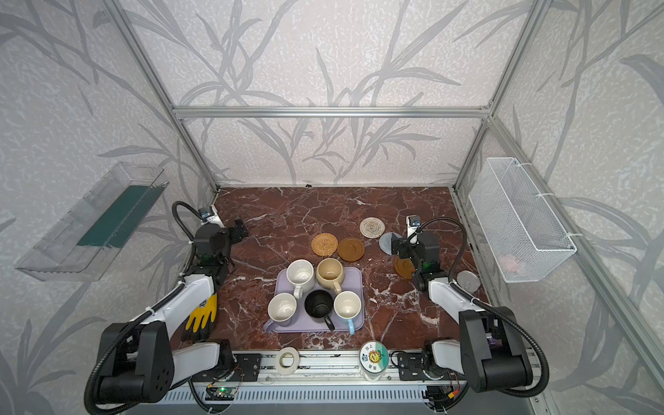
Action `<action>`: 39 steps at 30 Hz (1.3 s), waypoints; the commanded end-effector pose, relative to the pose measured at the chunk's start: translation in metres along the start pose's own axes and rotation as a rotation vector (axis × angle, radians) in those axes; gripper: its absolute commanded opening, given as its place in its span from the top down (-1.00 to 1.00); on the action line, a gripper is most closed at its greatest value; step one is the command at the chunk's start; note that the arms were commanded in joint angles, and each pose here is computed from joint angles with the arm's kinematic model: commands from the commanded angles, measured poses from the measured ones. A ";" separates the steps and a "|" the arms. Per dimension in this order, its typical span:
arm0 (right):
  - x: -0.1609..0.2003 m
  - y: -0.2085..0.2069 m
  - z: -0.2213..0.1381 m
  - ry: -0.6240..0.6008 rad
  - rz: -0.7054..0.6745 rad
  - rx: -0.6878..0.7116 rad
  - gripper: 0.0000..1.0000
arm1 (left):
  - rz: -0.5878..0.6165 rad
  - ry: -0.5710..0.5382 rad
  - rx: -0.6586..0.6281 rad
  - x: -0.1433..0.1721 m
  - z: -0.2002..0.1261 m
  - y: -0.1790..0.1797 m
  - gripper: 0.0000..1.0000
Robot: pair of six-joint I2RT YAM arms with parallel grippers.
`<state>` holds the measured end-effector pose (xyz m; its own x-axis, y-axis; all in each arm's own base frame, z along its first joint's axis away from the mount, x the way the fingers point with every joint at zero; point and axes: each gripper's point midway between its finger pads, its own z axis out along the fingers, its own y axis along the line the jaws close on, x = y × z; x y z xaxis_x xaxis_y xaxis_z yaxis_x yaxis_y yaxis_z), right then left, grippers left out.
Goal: Place cups on coasters
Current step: Move the coaster to the middle-left of the table.
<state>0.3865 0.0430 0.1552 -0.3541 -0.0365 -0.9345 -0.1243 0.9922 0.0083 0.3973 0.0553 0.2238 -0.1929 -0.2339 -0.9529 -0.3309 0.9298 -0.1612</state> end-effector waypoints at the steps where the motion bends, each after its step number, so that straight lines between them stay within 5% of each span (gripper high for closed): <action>1: -0.009 0.012 -0.007 0.055 0.118 -0.067 -0.98 | -0.085 0.222 0.066 0.027 -0.010 -0.016 -0.98; 4: -0.018 0.029 -0.008 0.084 0.183 -0.142 -0.99 | -0.119 0.277 0.131 0.027 -0.015 -0.035 -0.98; 12: -0.031 0.091 -0.003 0.176 0.045 -0.230 -0.98 | 0.039 0.507 0.233 0.064 -0.018 -0.104 -0.94; 20: -0.035 0.133 0.003 0.242 0.008 -0.296 -0.99 | 0.243 0.788 0.295 0.125 -0.007 -0.166 -0.71; 24: -0.030 0.137 0.006 0.255 0.060 -0.300 -0.99 | 0.247 0.922 0.348 0.157 -0.004 -0.190 -0.58; 32: -0.021 0.137 0.010 0.301 0.054 -0.292 -1.00 | 0.369 1.059 0.346 0.210 0.004 -0.211 -0.38; 39: -0.010 0.139 0.012 0.325 0.065 -0.302 -1.00 | 0.473 1.083 0.342 0.226 0.013 -0.231 -0.37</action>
<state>0.3837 0.1799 0.1645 -0.6236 -0.0622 -0.7793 -0.3405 0.9189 0.1991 0.4456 -0.2043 0.0398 -0.9483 0.1283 -0.2904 0.1678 0.9790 -0.1154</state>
